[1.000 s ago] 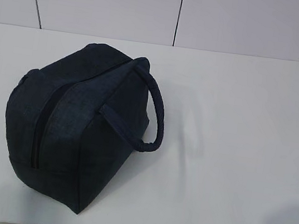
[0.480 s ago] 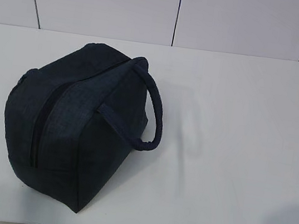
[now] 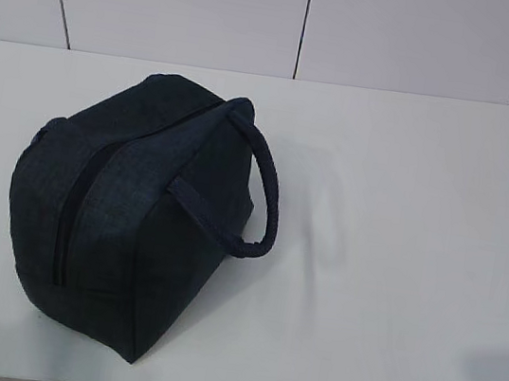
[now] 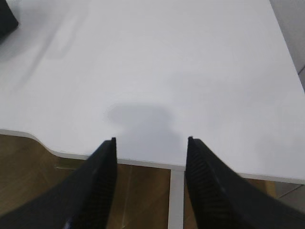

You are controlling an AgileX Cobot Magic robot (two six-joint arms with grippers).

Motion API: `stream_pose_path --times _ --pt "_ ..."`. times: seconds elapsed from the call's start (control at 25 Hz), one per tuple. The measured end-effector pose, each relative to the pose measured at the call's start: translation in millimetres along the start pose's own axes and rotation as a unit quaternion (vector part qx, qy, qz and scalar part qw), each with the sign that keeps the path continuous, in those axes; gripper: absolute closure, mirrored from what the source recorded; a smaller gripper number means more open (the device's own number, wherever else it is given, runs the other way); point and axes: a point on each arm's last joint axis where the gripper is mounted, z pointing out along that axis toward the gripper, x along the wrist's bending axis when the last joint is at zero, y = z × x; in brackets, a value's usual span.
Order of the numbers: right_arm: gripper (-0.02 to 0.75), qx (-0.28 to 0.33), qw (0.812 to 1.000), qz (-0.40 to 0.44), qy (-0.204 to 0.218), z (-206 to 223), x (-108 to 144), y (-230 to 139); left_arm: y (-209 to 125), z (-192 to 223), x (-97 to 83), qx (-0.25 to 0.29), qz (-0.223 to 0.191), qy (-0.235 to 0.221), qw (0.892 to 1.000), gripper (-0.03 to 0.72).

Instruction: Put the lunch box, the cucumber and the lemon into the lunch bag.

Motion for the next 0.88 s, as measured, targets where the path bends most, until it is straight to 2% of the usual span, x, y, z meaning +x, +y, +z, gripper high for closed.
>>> stream_pose_path --times 0.88 --pt "0.351 0.0 1.0 0.003 -0.007 -0.1 0.0 0.1 0.2 0.2 -0.4 -0.001 -0.004 0.004 1.0 0.449"
